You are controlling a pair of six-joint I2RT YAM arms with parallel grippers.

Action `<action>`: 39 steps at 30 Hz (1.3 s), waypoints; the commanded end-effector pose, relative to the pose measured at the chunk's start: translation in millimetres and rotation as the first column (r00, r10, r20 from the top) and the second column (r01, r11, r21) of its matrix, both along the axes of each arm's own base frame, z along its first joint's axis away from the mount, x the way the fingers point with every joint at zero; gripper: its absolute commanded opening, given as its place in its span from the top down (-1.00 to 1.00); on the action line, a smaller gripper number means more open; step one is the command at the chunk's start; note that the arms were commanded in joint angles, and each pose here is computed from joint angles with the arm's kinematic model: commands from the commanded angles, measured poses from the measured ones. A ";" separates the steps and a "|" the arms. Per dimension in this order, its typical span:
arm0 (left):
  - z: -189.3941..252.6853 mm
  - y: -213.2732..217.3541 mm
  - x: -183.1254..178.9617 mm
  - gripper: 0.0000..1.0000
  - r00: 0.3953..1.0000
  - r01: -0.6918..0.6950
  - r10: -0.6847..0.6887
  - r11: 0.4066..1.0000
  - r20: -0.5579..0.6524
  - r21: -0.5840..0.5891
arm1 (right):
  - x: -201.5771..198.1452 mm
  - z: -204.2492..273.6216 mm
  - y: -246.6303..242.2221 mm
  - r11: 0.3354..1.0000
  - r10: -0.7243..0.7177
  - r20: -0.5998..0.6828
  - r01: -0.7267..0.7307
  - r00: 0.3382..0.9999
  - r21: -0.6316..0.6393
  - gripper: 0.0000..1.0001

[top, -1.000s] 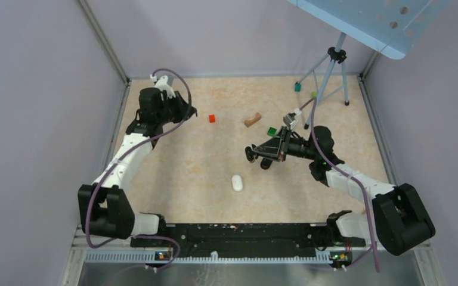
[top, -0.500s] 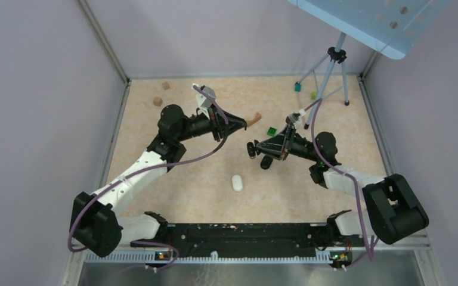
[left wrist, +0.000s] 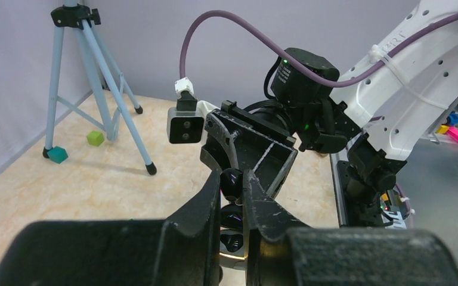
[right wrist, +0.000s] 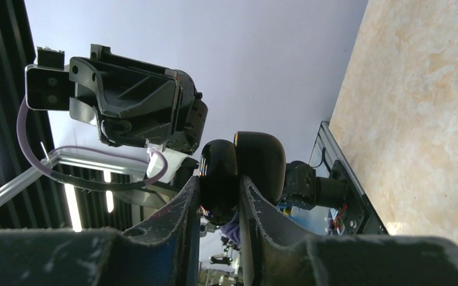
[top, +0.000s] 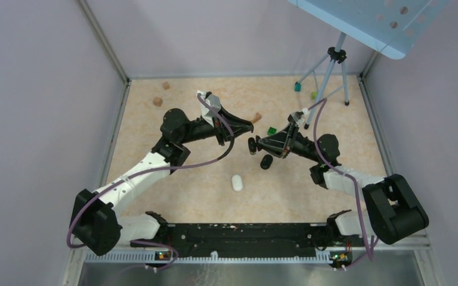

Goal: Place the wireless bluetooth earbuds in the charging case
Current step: Insert the left earbud into the left side groove of the charging case.

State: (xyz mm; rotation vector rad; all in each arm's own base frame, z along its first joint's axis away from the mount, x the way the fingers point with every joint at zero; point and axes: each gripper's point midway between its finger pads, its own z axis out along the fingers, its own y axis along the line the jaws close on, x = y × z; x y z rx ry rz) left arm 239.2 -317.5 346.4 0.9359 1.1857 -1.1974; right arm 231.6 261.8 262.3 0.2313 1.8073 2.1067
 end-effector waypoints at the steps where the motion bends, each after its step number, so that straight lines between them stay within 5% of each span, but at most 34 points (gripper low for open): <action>1: -2.5 -5.7 -4.8 1.00 0.997 0.046 -0.047 0.999 0.061 0.008 | -4.9 13.9 -5.6 0.999 -0.022 0.060 0.019 0.998 0.047 1.00; 39: -39.4 -14.1 -12.5 1.00 0.990 0.114 -0.119 0.991 0.077 0.070 | -15.2 29.3 -13.8 0.988 -0.029 0.080 0.016 0.996 0.151 1.00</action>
